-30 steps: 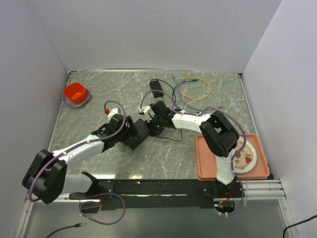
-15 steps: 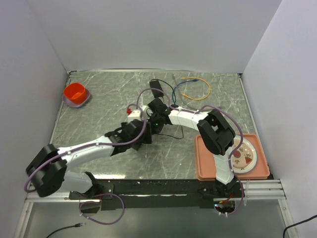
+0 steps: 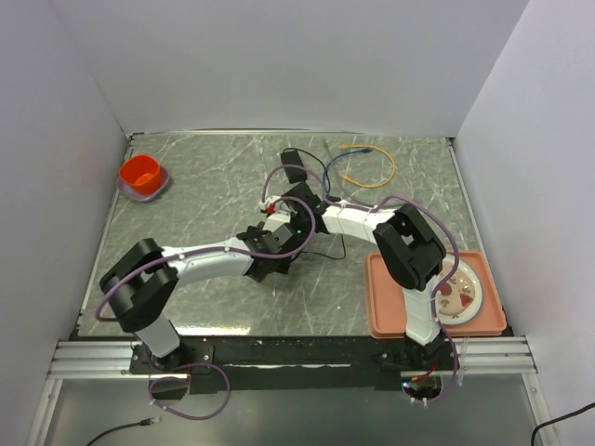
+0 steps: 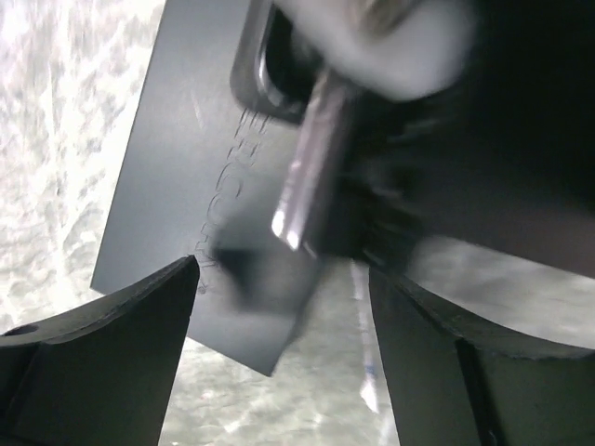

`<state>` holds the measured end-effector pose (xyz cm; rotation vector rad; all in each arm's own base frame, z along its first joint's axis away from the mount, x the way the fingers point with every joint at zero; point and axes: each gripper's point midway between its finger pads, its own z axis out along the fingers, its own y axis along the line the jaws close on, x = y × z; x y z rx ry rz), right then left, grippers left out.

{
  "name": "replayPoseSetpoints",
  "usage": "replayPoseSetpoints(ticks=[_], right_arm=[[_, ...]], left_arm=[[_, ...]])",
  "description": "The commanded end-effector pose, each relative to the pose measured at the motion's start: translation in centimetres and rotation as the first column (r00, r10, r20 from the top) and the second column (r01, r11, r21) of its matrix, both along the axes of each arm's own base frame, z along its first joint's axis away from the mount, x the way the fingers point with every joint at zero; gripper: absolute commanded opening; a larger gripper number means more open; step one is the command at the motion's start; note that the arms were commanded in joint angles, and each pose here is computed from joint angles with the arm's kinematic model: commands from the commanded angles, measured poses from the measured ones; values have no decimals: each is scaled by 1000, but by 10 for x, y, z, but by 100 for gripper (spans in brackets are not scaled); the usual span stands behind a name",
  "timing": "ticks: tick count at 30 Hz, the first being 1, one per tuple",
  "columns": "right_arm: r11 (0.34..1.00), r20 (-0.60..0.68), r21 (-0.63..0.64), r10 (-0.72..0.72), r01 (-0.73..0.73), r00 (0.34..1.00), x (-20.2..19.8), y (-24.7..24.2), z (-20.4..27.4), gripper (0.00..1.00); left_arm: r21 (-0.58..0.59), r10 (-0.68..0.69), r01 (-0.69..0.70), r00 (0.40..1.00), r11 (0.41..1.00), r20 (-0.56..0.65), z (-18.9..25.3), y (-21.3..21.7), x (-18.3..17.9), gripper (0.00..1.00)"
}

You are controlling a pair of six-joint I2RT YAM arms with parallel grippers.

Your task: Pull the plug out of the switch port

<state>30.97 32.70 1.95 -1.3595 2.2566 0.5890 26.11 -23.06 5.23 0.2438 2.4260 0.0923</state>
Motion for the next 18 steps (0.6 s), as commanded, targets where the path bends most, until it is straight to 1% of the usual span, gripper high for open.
replayPoseSetpoints(ticks=[1,3,4,6,9,10,12,13,18], right_arm=[[1000,-54,-23,-18,17,998,-17,-15,-9,0],[1000,-54,-15,-22,22,998,-17,-14,-8,0],[1000,-56,-14,-23,22,998,-18,-15,-9,0],[1000,-65,-5,-29,29,997,-20,-14,-9,0],[999,-81,11,-31,32,996,-25,-13,-10,0],[999,-82,17,-32,33,996,-26,-12,-10,0],[999,-89,24,-34,36,995,-27,-11,-10,0],[999,-97,22,-35,37,995,-29,-12,-12,0],[998,-126,23,-47,51,991,-36,-14,-20,0]], left_arm=[[102,26,-27,1000,994,6,-5,16,4,80],[98,31,-31,999,995,-6,-11,17,3,79],[80,30,-28,999,996,-12,-13,13,4,77],[84,33,-31,999,996,-22,-19,16,3,74],[103,45,-41,998,994,-39,-31,22,2,65],[101,47,-43,998,994,-40,-32,23,2,59],[78,50,-46,997,996,-53,-36,23,1,52],[70,53,-49,997,996,-57,-38,23,1,46],[73,58,-52,995,996,-82,-48,23,-3,38]])
